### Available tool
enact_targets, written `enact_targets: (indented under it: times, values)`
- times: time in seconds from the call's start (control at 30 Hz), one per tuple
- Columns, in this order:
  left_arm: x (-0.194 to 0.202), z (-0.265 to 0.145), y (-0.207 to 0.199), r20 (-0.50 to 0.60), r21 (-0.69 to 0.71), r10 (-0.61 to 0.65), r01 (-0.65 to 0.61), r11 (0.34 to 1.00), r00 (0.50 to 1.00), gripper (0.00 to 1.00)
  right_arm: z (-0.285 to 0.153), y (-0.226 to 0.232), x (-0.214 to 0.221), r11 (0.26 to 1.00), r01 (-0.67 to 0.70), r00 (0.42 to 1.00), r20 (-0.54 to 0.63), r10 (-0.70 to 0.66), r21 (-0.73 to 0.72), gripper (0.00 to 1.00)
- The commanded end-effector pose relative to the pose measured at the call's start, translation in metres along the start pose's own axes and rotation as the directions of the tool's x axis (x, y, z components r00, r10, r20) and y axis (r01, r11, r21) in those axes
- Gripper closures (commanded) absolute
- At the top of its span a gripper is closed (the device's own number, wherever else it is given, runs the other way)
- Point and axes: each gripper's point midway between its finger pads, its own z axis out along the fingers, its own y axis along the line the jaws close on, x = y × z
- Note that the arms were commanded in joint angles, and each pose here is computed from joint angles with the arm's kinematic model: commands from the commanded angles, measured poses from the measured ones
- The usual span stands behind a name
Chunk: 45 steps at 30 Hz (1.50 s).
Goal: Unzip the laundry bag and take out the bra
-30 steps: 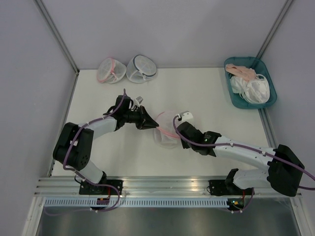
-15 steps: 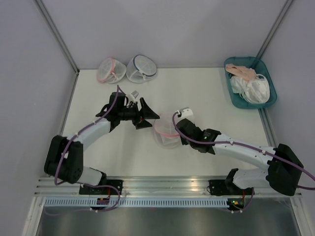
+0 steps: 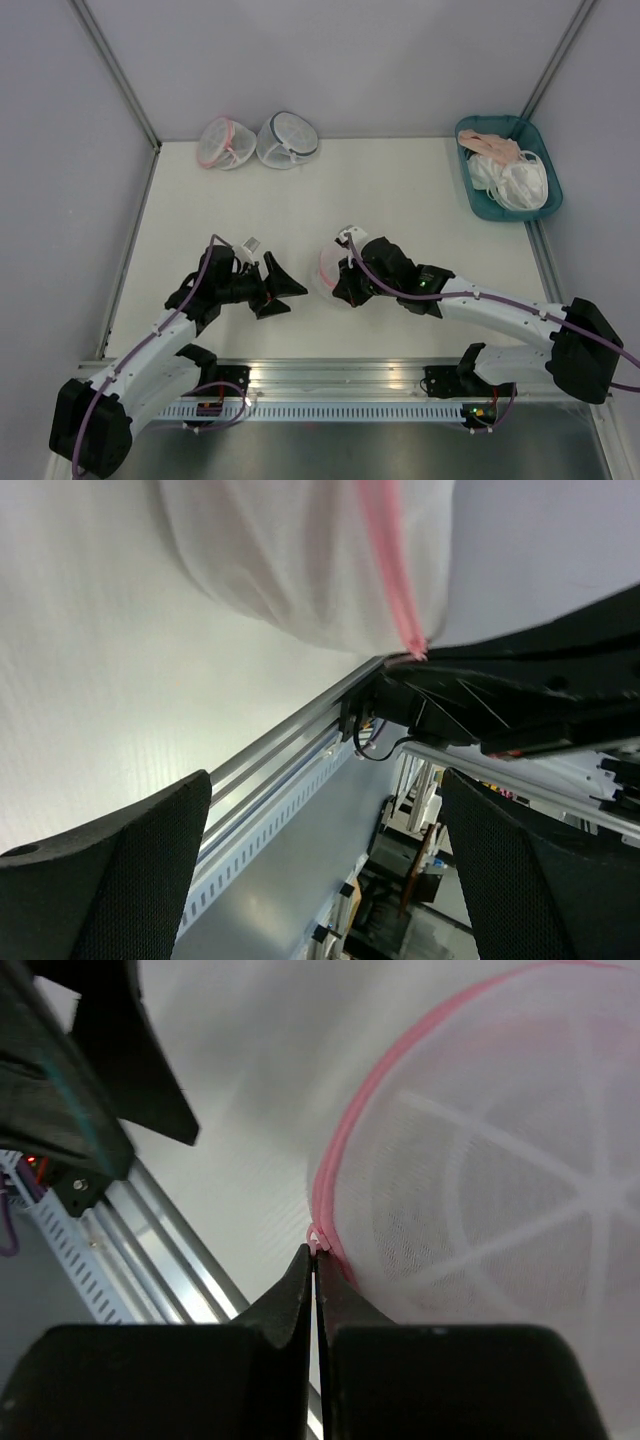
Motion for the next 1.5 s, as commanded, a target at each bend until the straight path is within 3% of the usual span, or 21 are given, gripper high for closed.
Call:
enact_targets:
  times: [0.0, 0.37, 0.73, 0.93, 1.13, 1.23, 1.47]
  values:
    - [-0.004, 0.005, 0.001, 0.024, -0.020, -0.088, 0.088, 0.996, 0.996, 0.01, 0.000, 0.046, -0.012, 0.970, 0.039, 0.999, 0.030, -0.033, -0.239, 0.99]
    - [-0.035, 0.030, -0.039, 0.082, 0.027, -0.058, 0.056, 0.998, 0.995, 0.01, 0.013, 0.056, 0.000, 0.968, 0.050, 0.999, 0.000, -0.052, -0.244, 1.00]
    - [-0.016, 0.066, -0.035, -0.012, -0.027, -0.057, 0.057, 0.998, 0.998, 0.08, 0.007, 0.050, -0.007, 0.979, 0.061, 0.998, 0.035, -0.055, -0.197, 1.00]
    - [-0.015, 0.076, -0.033, -0.028, -0.016, -0.064, 0.064, 0.998, 0.998, 0.23, 0.007, 0.049, -0.009, 0.980, 0.059, 0.998, 0.045, -0.052, -0.191, 0.99]
    - [-0.022, 0.085, -0.035, -0.021, -0.009, -0.056, 0.056, 0.998, 0.998, 0.54, 0.003, 0.044, -0.009, 0.984, 0.062, 0.997, 0.054, -0.054, -0.167, 1.00]
    - [-0.025, 0.089, -0.036, -0.018, -0.015, -0.052, 0.052, 0.999, 0.998, 0.76, 0.000, 0.040, -0.008, 0.987, 0.061, 0.997, 0.058, -0.053, -0.147, 1.00]
    - [-0.040, 0.091, -0.033, 0.006, -0.035, -0.040, 0.040, 0.999, 0.999, 0.89, -0.005, 0.022, -0.005, 0.997, 0.062, 0.997, 0.045, -0.060, -0.050, 1.00]
